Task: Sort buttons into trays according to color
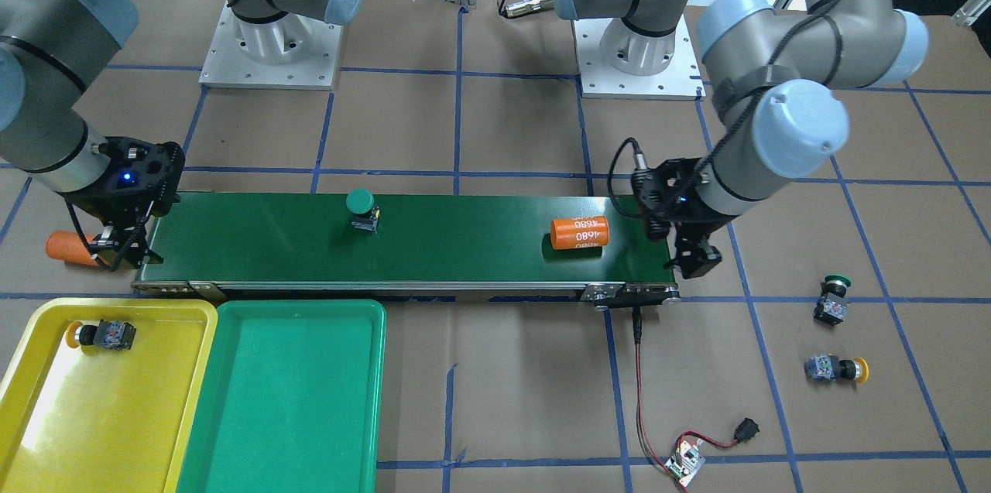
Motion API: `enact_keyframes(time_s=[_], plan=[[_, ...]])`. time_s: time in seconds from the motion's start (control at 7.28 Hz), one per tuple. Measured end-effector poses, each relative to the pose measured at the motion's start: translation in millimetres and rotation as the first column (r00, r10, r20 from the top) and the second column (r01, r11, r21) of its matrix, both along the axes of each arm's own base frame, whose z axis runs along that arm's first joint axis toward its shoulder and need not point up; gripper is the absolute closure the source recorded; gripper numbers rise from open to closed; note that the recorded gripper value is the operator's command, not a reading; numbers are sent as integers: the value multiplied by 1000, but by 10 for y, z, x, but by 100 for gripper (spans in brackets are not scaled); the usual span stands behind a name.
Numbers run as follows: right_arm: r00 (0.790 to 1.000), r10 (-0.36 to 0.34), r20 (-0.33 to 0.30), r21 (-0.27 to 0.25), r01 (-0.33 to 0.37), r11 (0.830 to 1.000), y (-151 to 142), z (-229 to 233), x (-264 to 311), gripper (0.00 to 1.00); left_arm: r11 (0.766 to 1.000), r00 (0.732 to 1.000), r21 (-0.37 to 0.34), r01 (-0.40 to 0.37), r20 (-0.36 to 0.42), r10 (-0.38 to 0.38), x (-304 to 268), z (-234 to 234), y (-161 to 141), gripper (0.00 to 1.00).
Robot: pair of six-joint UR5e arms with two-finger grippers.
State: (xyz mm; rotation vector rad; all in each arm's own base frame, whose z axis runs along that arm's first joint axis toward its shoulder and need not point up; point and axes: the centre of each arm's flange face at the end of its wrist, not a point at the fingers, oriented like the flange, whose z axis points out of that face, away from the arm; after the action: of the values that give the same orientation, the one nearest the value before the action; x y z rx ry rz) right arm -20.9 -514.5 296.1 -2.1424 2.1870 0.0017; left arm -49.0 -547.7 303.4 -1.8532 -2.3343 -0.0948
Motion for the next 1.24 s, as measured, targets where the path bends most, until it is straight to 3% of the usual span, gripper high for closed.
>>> enact_keyframes(time_s=[0.41, 0.55, 0.96, 1.24], plan=[[1000, -3, -8, 32, 3, 999, 171, -99, 402, 0, 985, 984, -35, -171, 54, 172, 1137, -150, -325, 0], [1000, 1, -13, 39, 0, 999, 200, -121, 613, 0, 966, 963, -62, -253, 80, 257, 1494, -251, -420, 0], [1000, -6, -28, 48, 8, 999, 292, -145, 1048, 0, 868, 862, -68, -492, 104, 497, 2510, -670, -563, 0], [999, -5, -37, 49, 7, 999, 352, -154, 1333, 0, 822, 815, -37, -568, 113, 568, 2722, -920, -543, 0]])
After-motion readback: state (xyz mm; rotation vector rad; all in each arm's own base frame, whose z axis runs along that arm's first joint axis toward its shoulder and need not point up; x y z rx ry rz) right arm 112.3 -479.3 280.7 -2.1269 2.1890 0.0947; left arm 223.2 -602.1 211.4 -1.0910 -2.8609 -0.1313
